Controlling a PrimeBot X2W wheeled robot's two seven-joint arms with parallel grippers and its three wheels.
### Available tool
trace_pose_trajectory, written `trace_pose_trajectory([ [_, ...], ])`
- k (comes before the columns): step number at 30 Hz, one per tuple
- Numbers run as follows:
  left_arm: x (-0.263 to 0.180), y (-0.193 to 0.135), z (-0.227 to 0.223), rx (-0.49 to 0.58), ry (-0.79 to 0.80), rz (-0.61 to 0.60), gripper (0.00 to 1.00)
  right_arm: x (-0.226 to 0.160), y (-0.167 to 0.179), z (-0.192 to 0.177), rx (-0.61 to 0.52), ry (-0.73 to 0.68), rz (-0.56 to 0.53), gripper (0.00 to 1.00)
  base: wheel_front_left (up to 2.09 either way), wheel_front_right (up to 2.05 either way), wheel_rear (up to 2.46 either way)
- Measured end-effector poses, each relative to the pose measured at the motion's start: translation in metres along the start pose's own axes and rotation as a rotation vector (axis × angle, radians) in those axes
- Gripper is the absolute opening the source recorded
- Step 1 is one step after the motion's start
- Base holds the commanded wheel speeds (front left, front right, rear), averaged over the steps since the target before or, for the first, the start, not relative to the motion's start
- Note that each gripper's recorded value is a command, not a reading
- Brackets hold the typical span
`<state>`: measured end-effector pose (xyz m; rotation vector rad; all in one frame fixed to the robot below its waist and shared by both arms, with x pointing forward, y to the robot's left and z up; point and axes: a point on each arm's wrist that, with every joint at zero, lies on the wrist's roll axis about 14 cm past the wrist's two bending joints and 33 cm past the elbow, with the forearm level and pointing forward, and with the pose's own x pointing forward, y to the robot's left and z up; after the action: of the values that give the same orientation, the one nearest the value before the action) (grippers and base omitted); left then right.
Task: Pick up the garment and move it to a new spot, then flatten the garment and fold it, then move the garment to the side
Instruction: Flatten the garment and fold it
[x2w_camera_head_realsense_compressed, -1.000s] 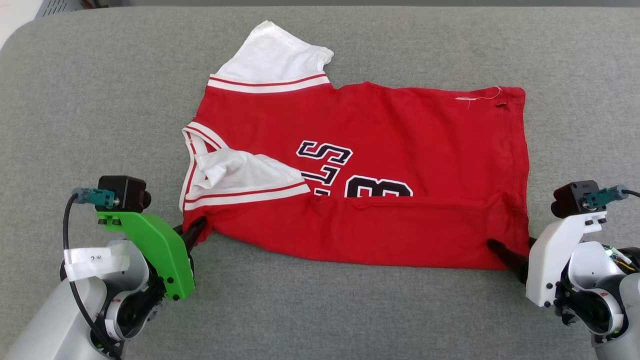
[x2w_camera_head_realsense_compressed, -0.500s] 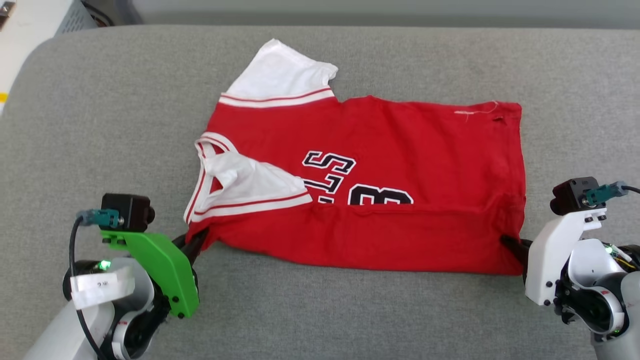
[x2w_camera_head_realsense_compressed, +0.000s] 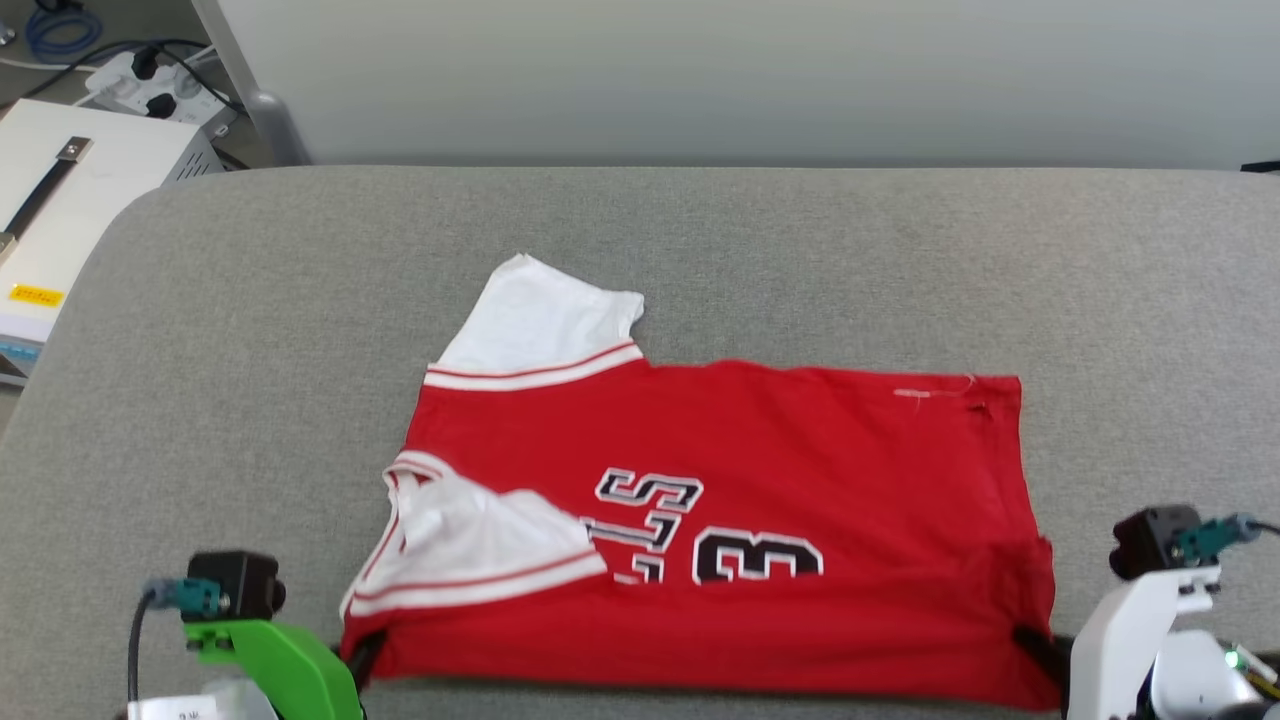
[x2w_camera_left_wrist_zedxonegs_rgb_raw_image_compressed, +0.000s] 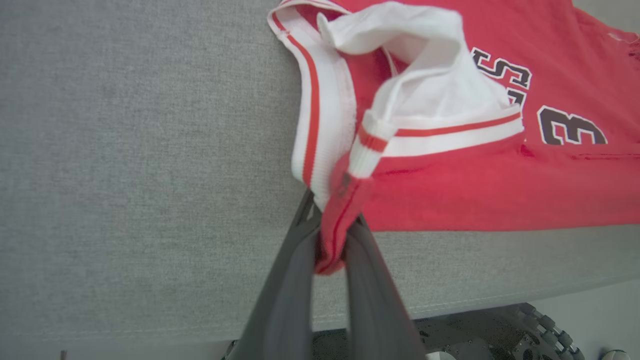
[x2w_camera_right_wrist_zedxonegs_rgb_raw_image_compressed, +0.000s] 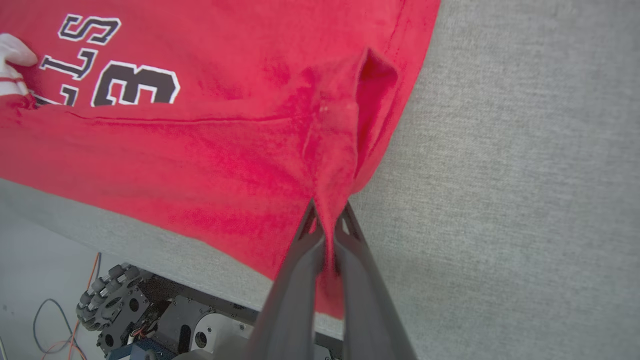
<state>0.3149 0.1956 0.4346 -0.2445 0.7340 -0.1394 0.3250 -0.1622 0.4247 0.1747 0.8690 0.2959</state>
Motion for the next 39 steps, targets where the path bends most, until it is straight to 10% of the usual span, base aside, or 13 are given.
trace_pose_trajectory([
  [7,0.008,0.002,-0.049,-0.107,0.134,0.002,0.00,0.005,-0.002,-0.041,0.101,0.052,-0.015,0.00,0.00,0.00,0.00],
  [8,0.011,0.002,-0.054,-0.122,0.144,-0.002,0.00,0.007,-0.004,-0.046,0.104,0.061,-0.023,0.16,0.00,0.00,0.00],
  [9,0.013,0.001,-0.060,-0.131,0.163,-0.007,0.21,0.009,-0.005,-0.048,0.120,0.055,-0.028,0.49,0.00,0.00,0.00],
  [10,0.014,0.001,-0.065,-0.130,0.177,-0.011,1.00,0.011,-0.004,-0.049,0.134,0.043,-0.025,1.00,0.00,0.00,0.00],
  [30,0.025,-0.007,0.092,0.087,-0.448,0.008,1.00,-0.040,-0.013,0.087,-0.049,-0.775,-0.171,1.00,0.00,0.00,0.00],
  [39,0.070,-0.029,0.154,0.171,-0.552,-0.049,1.00,-0.047,-0.012,0.134,-0.127,-0.910,-0.198,1.00,0.00,0.00,0.00],
])
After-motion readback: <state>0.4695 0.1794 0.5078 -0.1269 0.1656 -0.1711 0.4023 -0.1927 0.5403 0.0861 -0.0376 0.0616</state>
